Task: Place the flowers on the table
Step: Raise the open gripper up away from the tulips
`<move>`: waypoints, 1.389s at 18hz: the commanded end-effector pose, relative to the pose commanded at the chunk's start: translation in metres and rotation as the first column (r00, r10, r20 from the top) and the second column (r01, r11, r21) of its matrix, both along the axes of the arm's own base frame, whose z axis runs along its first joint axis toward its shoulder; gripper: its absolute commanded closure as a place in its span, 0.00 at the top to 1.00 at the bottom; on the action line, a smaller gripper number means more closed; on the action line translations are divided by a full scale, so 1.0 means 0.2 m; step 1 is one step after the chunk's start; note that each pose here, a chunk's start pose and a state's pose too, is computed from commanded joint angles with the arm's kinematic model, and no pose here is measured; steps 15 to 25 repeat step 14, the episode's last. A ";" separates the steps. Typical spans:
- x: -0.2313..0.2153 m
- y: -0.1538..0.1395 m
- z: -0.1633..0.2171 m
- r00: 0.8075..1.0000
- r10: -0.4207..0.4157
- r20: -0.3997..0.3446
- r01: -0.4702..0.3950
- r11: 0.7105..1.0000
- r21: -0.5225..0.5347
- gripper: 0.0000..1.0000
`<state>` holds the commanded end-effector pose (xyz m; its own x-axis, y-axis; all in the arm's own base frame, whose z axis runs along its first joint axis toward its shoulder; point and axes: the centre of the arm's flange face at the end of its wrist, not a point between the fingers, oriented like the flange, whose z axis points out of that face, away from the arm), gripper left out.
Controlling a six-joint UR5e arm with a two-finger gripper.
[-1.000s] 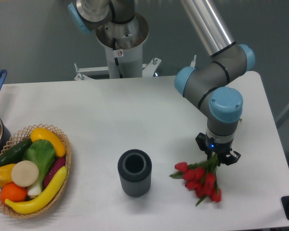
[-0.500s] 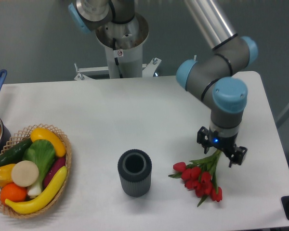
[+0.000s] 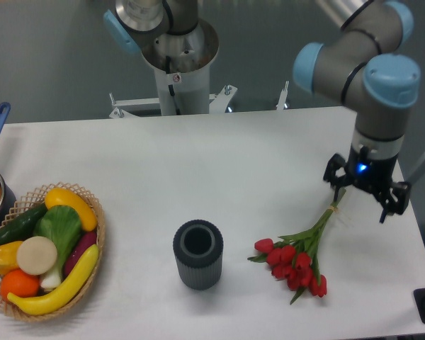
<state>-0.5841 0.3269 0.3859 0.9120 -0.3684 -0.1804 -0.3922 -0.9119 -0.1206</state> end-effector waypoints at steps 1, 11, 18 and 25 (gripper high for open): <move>0.01 -0.05 0.02 1.000 -0.028 0.007 0.028 1.000 -0.009 1.00; 0.00 -0.33 0.13 0.994 -0.095 0.057 0.094 0.995 0.015 1.00; 0.00 -0.33 0.13 0.994 -0.093 0.057 0.092 0.996 0.015 1.00; 0.00 -0.33 0.13 0.994 -0.093 0.057 0.092 0.996 0.015 1.00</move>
